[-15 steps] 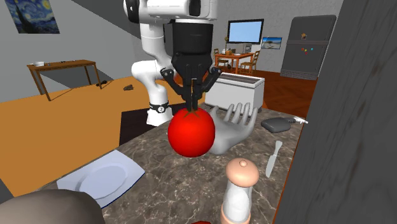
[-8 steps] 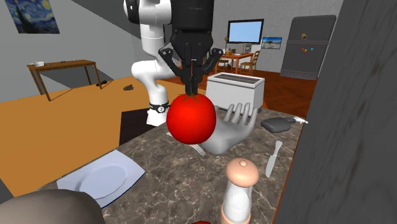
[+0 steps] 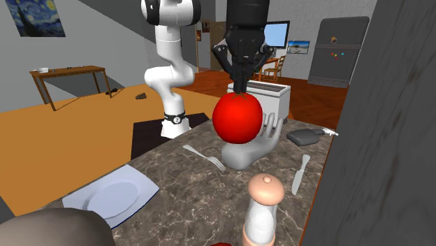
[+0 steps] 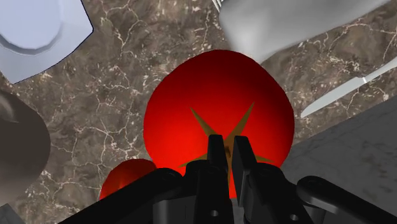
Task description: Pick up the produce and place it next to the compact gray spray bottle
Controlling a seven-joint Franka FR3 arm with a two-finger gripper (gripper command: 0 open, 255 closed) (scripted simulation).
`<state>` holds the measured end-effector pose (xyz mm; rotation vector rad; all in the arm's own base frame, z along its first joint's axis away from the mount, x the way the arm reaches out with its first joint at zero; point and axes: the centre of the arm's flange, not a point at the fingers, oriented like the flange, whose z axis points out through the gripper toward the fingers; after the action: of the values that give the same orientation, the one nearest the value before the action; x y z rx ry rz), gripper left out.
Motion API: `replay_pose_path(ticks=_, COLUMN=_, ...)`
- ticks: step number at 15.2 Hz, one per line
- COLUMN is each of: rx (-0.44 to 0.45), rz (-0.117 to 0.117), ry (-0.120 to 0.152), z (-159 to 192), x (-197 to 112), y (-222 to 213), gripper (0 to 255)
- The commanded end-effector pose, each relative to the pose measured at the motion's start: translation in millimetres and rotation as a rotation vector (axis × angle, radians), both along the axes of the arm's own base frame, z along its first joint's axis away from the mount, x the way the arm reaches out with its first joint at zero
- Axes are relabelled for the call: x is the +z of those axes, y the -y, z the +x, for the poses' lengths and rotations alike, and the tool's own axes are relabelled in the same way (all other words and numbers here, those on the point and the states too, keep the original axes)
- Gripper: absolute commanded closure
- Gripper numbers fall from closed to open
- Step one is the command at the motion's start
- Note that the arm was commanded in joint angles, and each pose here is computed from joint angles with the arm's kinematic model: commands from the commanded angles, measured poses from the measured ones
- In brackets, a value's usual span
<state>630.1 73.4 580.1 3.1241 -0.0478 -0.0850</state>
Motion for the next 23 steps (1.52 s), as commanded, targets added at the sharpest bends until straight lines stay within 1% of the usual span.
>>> replay_pose_path(ticks=1, rx=-0.002, rz=0.0, ry=0.0, z=-2.6, x=-0.6, y=-29.0, gripper=255)
replay_pose_path(ticks=17, rx=-0.002, rz=0.0, ry=0.0, z=-35.8, x=0.7, y=-236.8, gripper=255)
replay_pose_path(ticks=23, rx=-0.002, rz=0.0, ry=0.0, z=-35.8, x=-31.0, y=-236.8, gripper=255)
